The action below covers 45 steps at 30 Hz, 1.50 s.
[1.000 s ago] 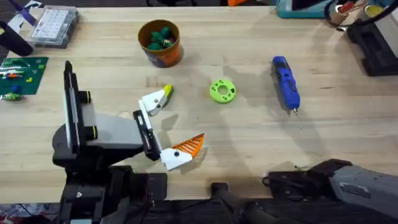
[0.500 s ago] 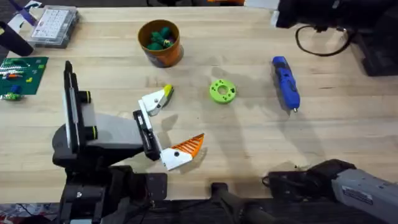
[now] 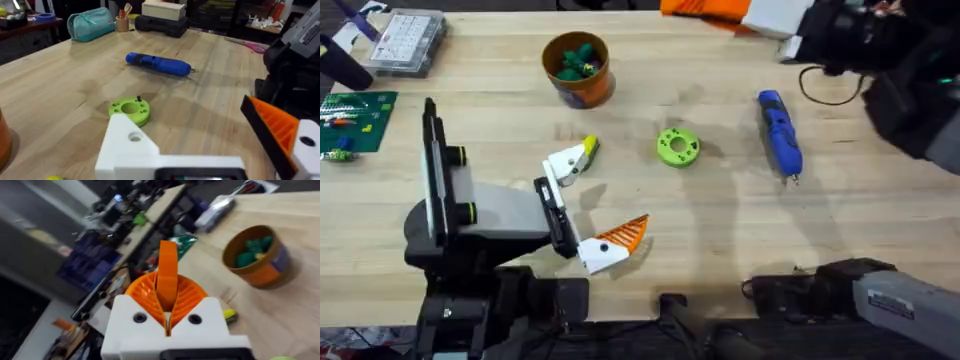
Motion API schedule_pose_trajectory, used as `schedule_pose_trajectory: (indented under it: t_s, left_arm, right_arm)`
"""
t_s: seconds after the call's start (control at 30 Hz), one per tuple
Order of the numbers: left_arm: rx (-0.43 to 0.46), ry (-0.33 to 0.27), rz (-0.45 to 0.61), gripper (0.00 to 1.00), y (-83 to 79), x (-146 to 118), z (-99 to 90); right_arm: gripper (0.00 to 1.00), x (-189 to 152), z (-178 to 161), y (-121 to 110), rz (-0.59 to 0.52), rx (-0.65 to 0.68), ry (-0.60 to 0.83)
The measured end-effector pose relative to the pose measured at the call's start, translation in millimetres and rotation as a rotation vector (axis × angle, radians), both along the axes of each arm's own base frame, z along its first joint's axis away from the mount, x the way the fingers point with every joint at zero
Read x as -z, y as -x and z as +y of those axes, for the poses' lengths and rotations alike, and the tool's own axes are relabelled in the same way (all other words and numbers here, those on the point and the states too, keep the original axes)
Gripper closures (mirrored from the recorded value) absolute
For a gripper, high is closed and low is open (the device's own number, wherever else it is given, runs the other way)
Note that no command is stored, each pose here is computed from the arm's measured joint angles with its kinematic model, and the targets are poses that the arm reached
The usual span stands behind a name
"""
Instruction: Pick up the gripper from the table and insert it into the empty holder that is missing its gripper. Then pick up a screw, insert it into the mounting hole, and use the screwdriver to tighten it. Finally, clean up the table by picking up the vegetable and placing it into the bucket.
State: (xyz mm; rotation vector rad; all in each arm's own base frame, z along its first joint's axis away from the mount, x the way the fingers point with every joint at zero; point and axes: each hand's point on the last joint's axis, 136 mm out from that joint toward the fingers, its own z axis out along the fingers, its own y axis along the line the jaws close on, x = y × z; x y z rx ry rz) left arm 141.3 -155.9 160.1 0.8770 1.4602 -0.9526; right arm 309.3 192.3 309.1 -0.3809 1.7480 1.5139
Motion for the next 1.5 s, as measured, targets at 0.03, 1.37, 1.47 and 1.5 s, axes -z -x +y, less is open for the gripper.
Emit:
schedule_pose_trajectory:
  t_s: [0.03,1.37,1.47,1.5]
  left_arm:
    - [0.000,0.000,0.000,0.014,0.0,0.0,0.0]
    - [0.000,0.000,0.000,0.014,0.0,0.0,0.0]
    - [0.000,0.000,0.000,0.014,0.0,0.0,0.0]
    - [0.000,0.000,0.000,0.014,0.0,0.0,0.0]
  right_arm:
    - [0.992,3.7,1.6,0.8,0.016,-0.026,-0.013]
    - [0.992,110.8,60.9,62.4,0.559,-0.577,-0.030]
    - [0.992,112.3,58.6,70.0,0.550,-0.580,-0.034]
    - [0.992,112.9,57.9,72.3,0.553,-0.580,-0.036]
